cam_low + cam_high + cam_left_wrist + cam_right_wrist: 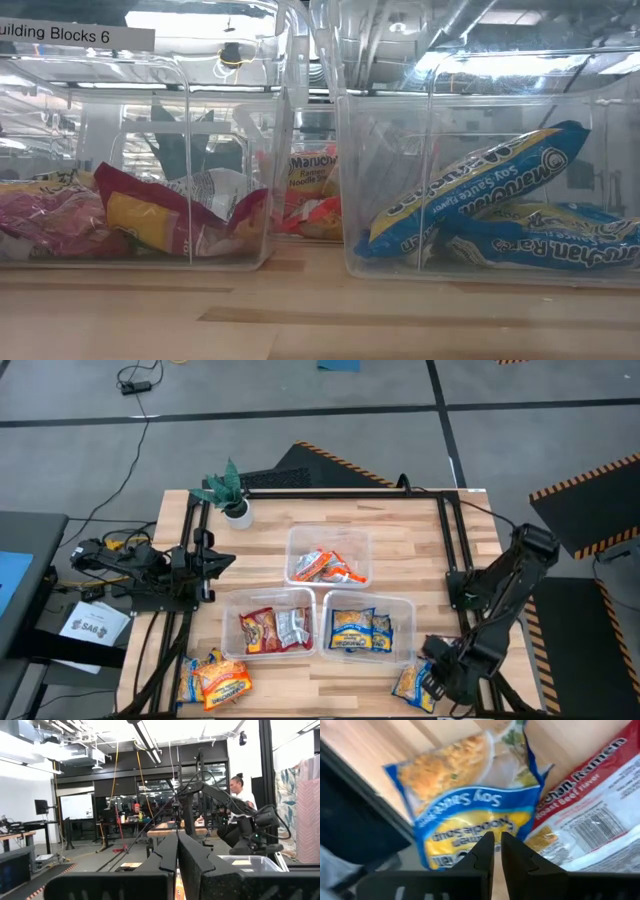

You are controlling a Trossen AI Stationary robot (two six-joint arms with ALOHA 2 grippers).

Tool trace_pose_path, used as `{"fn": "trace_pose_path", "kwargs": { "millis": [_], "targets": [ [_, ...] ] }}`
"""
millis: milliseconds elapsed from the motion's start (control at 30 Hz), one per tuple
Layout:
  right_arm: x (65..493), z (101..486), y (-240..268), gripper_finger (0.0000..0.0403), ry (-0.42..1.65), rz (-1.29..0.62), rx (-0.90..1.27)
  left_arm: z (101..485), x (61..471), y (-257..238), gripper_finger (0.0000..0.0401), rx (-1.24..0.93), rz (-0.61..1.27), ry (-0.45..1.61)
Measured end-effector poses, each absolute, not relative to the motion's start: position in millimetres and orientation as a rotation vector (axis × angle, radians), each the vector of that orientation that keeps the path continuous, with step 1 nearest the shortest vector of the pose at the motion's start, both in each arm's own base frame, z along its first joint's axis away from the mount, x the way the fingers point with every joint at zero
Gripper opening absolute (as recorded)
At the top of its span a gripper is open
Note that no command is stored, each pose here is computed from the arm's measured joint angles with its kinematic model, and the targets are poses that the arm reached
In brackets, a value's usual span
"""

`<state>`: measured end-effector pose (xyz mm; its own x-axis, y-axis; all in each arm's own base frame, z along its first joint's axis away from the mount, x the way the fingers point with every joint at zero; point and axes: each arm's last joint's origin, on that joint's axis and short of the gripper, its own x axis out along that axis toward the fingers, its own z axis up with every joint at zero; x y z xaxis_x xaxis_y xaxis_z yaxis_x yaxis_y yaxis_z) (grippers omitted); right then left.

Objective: Sort Maruchan noodles
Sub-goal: Put the blue noodle pack into the bottom right transparent bin

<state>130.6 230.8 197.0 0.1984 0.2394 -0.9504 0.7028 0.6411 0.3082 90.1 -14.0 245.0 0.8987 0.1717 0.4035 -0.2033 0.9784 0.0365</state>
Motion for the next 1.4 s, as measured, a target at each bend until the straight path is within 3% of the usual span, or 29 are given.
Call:
{"fn": "trace_pose_path", "kwargs": {
  "millis": [167, 667, 833, 1167, 1400],
  "targets": [
    [133.8, 186.2, 234.2, 0.0058, 1.449, -0.344, 0.774, 245.1, 90.1, -13.9, 0.0000, 0.109, 0.201, -0.408],
    [142.2, 183.9, 229.1, 0.0067, 1.482, -0.384, 0.803, 245.2, 90.0, -14.0, 0.0000, 0.101, 0.200, -0.410],
    [146.4, 183.9, 226.3, 0.0109, 1.476, -0.399, 0.817, 245.2, 90.0, -13.9, 0.0000, 0.102, 0.200, -0.410],
    [142.1, 183.5, 225.3, 0.0252, 1.486, -0.412, 0.780, 245.2, 90.0, -13.9, 0.0000, 0.101, 0.200, -0.410],
    [139.9, 170.9, 229.8, 0.0276, 1.509, -0.395, 0.663, 245.3, 90.0, -13.9, 0.0000, 0.101, 0.200, -0.411]
  ]
}}
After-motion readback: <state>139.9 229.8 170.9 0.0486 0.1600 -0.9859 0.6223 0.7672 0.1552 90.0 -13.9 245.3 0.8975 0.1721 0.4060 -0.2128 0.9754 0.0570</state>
